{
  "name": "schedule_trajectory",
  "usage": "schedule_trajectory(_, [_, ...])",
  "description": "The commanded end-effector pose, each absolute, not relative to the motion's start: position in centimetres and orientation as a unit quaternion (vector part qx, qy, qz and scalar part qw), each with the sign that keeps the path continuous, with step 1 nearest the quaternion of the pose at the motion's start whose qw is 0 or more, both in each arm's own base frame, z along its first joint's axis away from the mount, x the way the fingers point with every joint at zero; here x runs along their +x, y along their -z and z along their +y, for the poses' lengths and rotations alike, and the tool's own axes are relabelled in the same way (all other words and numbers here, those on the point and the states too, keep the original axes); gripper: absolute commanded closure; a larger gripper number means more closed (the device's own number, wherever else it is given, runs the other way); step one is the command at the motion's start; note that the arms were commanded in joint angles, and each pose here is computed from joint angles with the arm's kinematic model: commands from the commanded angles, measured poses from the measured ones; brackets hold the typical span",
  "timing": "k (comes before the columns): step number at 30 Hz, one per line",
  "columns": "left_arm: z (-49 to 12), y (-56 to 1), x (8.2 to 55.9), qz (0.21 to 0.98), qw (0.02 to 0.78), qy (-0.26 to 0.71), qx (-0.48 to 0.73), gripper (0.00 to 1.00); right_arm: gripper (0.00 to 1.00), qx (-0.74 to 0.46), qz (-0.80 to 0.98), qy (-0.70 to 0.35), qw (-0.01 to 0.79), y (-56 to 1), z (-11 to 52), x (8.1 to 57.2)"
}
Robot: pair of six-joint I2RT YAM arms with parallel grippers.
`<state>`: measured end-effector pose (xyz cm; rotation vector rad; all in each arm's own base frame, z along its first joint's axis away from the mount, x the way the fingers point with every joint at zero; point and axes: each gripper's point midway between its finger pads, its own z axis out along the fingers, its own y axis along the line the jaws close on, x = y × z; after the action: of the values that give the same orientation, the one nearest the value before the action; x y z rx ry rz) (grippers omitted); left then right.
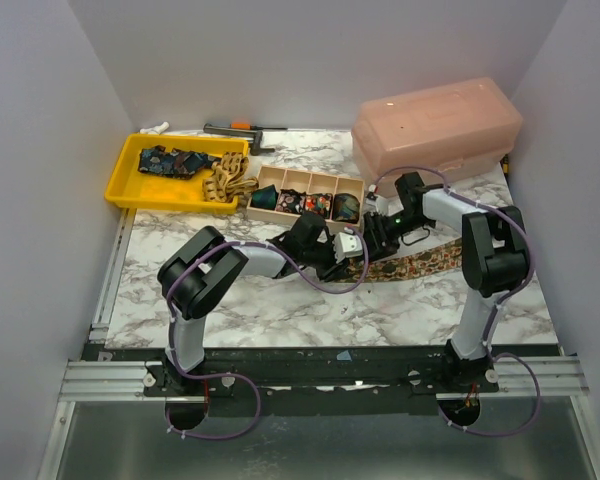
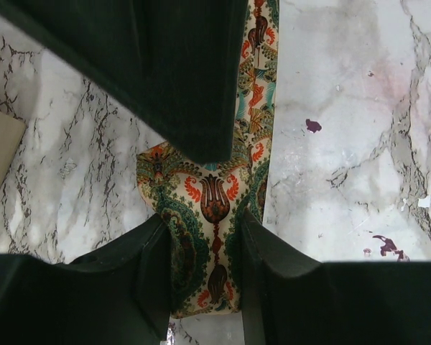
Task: Roll the ties
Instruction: Roll the tie at the center of the board.
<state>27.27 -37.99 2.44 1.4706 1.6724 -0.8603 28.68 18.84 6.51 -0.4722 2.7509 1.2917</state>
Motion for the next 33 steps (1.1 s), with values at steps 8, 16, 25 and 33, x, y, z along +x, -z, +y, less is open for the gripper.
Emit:
schedule_trajectory(8, [-34.1, 4.6, 24.0, 0.713, 0.251, 0.299, 0.582, 0.59, 0.66, -0.147, 0.875, -0.462, 0.008, -4.0, 20.7, 28.5])
schedule_trajectory(16, [-35.0, 3.5, 24.4, 0.702, 0.266, 0.311, 0.584, 0.44, 1.00, -0.150, 0.882, -0.447, 0.002, -3.3, 20.3, 28.1])
schedule_trajectory(25, [-37.3, -0.3, 25.5, 0.680, 0.306, 0.340, 0.573, 0.28, 1.00, -0.155, 0.890, -0.428, 0.001, -2.9, 19.7, 27.6])
schedule_trajectory(33, [-38.1, -2.5, 26.5, 0.665, 0.347, 0.339, 0.568, 0.20, 1.00, -0.159, 0.891, -0.425, 0.005, -3.4, 19.5, 27.0])
